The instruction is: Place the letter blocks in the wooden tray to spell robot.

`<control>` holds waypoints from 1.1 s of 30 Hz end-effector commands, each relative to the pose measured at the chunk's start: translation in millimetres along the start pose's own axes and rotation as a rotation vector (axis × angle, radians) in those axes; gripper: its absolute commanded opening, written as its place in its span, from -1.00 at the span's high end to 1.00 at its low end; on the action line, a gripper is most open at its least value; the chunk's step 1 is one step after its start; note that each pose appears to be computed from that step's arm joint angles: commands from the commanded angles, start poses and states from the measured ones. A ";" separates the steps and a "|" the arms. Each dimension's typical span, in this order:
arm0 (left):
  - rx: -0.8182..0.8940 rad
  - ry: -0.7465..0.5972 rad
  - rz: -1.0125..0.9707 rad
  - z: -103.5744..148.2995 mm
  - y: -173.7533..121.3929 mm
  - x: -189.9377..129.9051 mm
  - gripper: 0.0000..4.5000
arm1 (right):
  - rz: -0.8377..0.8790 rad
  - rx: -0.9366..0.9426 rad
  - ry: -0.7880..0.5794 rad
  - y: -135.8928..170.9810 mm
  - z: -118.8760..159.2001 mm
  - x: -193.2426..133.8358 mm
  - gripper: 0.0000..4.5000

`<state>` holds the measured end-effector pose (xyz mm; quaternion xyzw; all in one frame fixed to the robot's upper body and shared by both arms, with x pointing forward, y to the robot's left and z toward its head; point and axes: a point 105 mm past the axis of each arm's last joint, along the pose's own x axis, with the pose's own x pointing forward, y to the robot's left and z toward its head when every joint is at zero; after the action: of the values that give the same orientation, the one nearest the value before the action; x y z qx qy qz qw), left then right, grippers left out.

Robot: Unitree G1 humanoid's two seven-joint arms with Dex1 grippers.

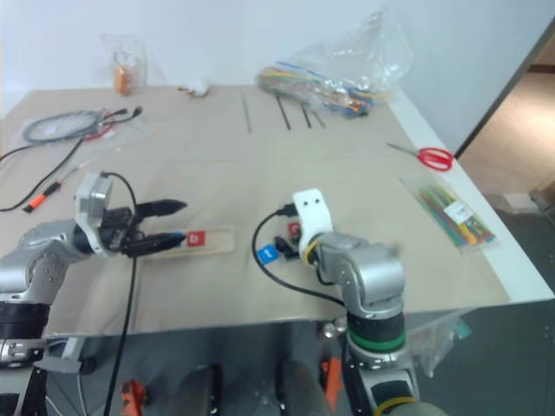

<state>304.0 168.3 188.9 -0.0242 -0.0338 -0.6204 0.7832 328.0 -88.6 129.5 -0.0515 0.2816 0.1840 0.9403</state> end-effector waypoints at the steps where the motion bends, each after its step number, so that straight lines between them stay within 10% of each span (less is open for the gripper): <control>1: 0.021 0.006 -0.025 5.0 -0.5 3.4 -1.00 | -0.018 0.014 -0.009 -12.8 2.8 -7.4 -0.99; 10: 0.020 0.000 -0.032 4.3 1.5 6.1 -1.00 | 0.028 -0.175 -0.025 -65.2 19.3 -37.2 -0.99; 33: 0.055 0.055 -0.002 11.1 -9.7 -8.0 -1.00 | 0.722 -0.568 -0.207 -67.5 34.8 -7.1 -0.99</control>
<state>298.6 167.4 186.5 -0.0010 -0.0112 -0.6287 0.7776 366.1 -157.0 154.6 -0.1921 0.1374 0.5389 0.8086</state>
